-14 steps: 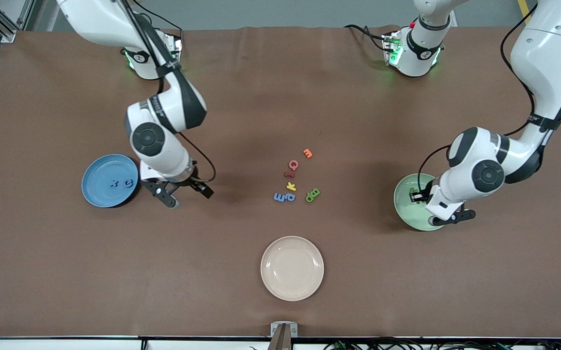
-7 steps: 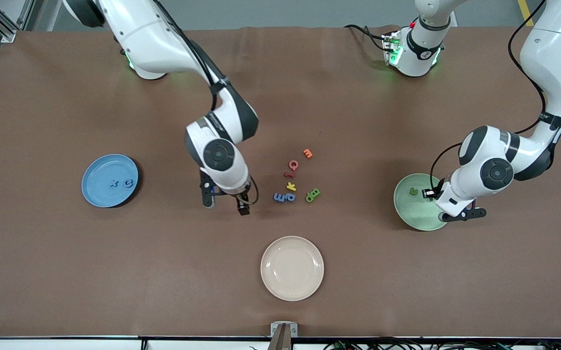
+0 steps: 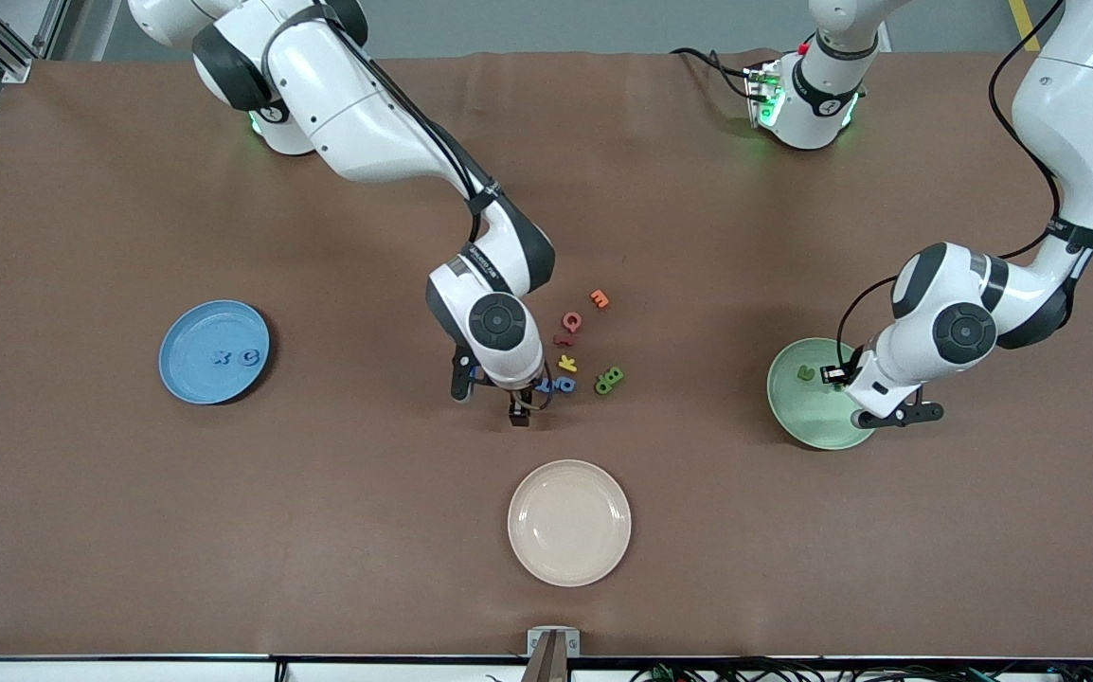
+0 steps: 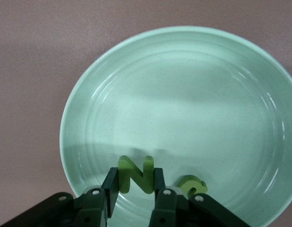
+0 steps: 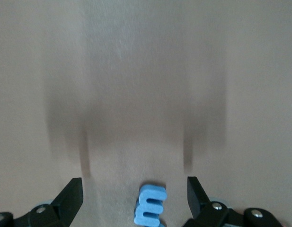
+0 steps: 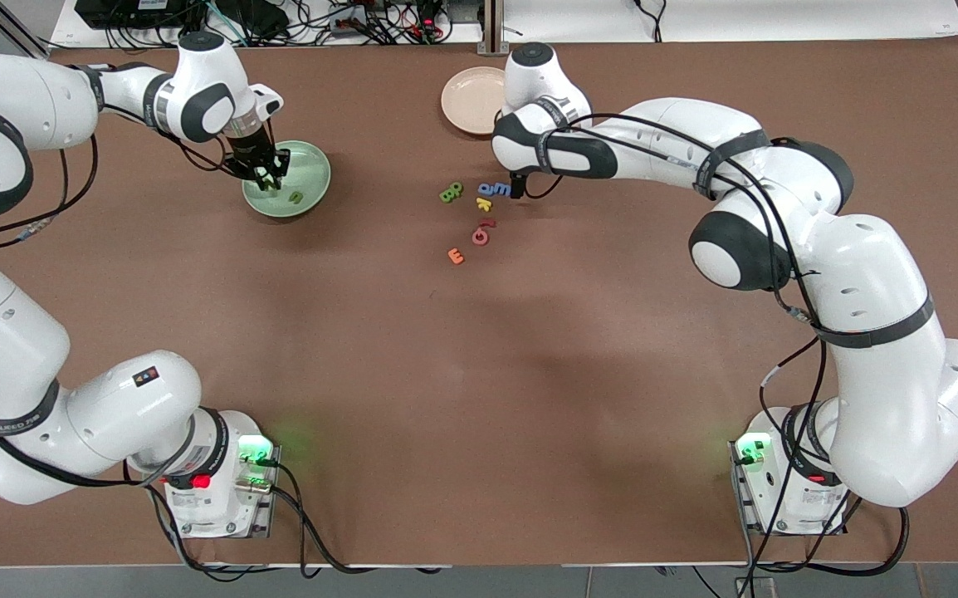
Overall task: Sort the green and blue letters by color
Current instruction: 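Grasp the blue m with the right gripper while the left gripper returns to the pile, then carry the blue m to the blue plate while the left gripper reaches the green B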
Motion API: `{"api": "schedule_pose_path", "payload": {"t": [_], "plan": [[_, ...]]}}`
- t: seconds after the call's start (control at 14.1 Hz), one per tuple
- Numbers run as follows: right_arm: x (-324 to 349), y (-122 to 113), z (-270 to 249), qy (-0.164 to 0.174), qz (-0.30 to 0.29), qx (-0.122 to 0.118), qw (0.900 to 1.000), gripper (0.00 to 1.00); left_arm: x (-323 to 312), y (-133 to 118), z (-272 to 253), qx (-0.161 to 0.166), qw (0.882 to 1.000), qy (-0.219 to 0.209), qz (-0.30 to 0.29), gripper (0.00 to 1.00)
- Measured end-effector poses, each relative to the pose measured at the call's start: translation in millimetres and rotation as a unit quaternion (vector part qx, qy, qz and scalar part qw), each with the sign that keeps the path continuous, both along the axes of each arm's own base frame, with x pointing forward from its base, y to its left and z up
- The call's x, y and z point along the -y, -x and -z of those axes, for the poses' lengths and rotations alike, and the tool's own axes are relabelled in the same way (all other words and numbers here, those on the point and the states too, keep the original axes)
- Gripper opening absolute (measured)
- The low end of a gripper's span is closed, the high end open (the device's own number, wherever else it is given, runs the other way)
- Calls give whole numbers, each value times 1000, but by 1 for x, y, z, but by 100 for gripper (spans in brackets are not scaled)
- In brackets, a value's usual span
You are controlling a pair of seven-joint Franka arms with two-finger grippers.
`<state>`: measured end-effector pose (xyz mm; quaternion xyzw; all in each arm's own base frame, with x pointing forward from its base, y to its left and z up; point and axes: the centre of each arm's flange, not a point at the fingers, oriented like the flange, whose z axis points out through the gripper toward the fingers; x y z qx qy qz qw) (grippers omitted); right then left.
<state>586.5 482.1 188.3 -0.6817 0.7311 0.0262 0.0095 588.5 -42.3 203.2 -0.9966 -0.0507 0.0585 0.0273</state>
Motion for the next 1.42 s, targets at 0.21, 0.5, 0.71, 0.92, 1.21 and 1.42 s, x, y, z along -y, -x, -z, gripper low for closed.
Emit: {"api": "schedule_pose_path", "payload": {"t": [0.21, 0.5, 0.71, 0.92, 1.21, 1.42], "plan": [[-6, -1, 0, -10, 14, 12, 1000, 88, 1, 0, -2, 2, 1000, 0, 5, 63], [-12, 3, 5, -13, 17, 10, 1000, 85, 24, -2, -19, 16, 1000, 7, 23, 84], [-17, 8, 6, -15, 20, 7, 1000, 84, 66, 2, -42, 30, 999, 14, 5, 85], [-19, 9, 6, -16, 19, 7, 1000, 79, 117, 11, -55, 39, 999, 23, -15, 89], [-20, 10, 8, -15, 19, 6, 1000, 77, 195, 27, -61, 46, 997, 28, -51, 99], [-23, 12, 9, -15, 16, 5, 1000, 67, 240, 35, -61, 45, 995, 38, -76, 99]]}}
